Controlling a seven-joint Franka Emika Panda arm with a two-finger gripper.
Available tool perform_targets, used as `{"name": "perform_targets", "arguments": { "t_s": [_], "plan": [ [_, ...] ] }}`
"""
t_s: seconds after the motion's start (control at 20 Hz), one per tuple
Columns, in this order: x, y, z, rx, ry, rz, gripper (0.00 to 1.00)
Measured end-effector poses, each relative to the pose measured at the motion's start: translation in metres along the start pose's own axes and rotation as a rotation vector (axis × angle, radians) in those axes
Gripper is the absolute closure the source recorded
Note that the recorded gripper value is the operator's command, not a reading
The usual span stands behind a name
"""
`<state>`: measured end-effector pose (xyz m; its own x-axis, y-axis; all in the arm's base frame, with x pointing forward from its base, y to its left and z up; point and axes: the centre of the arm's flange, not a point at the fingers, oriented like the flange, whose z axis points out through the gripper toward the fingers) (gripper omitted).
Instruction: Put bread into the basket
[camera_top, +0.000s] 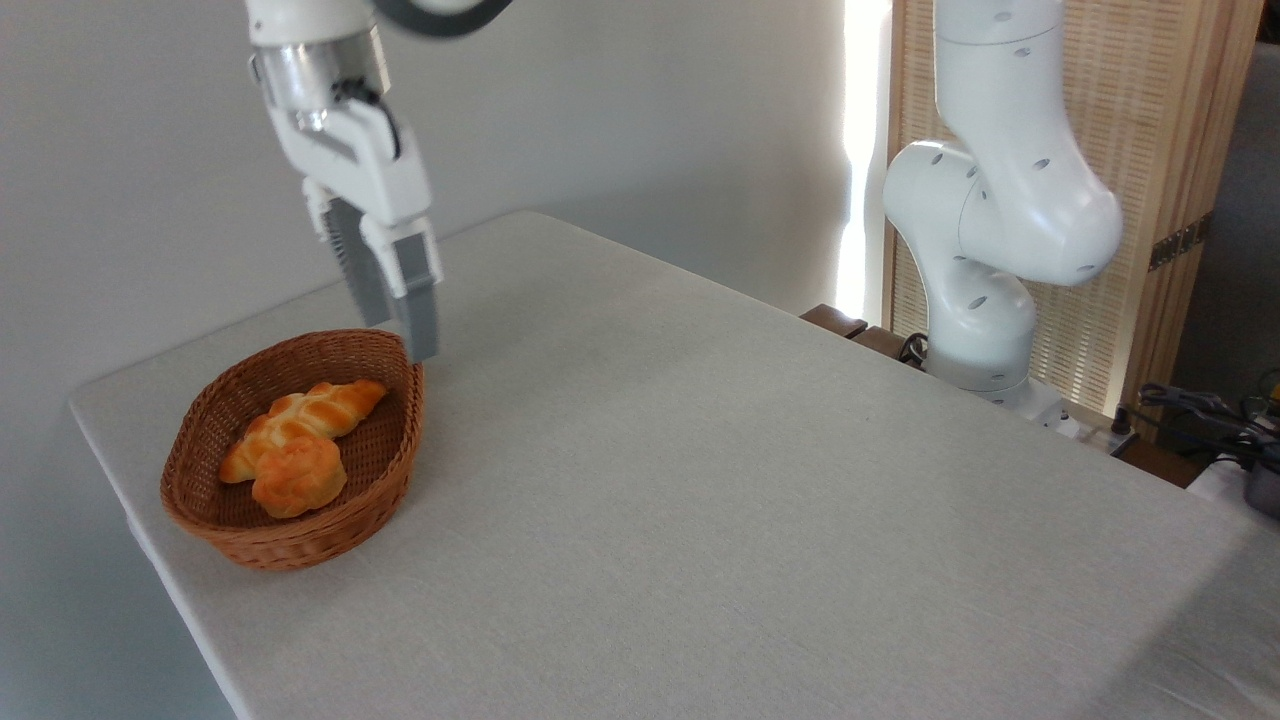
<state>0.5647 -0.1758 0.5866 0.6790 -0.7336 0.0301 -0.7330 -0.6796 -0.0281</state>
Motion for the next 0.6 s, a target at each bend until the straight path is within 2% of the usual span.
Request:
{"name": "perform_targets", "arguments": {
  "t_s": [0.15,0.25,0.6],
  "plan": [
    [-0.062,-0.054,-0.026,-0.034,0.005,0.022,0.00],
    [-0.092,-0.079,-0.031,-0.056,0.005,0.017,0.00],
    [-0.122,-0.109,-0.030,-0.062,-0.002,-0.046,0.00]
  ]
}}
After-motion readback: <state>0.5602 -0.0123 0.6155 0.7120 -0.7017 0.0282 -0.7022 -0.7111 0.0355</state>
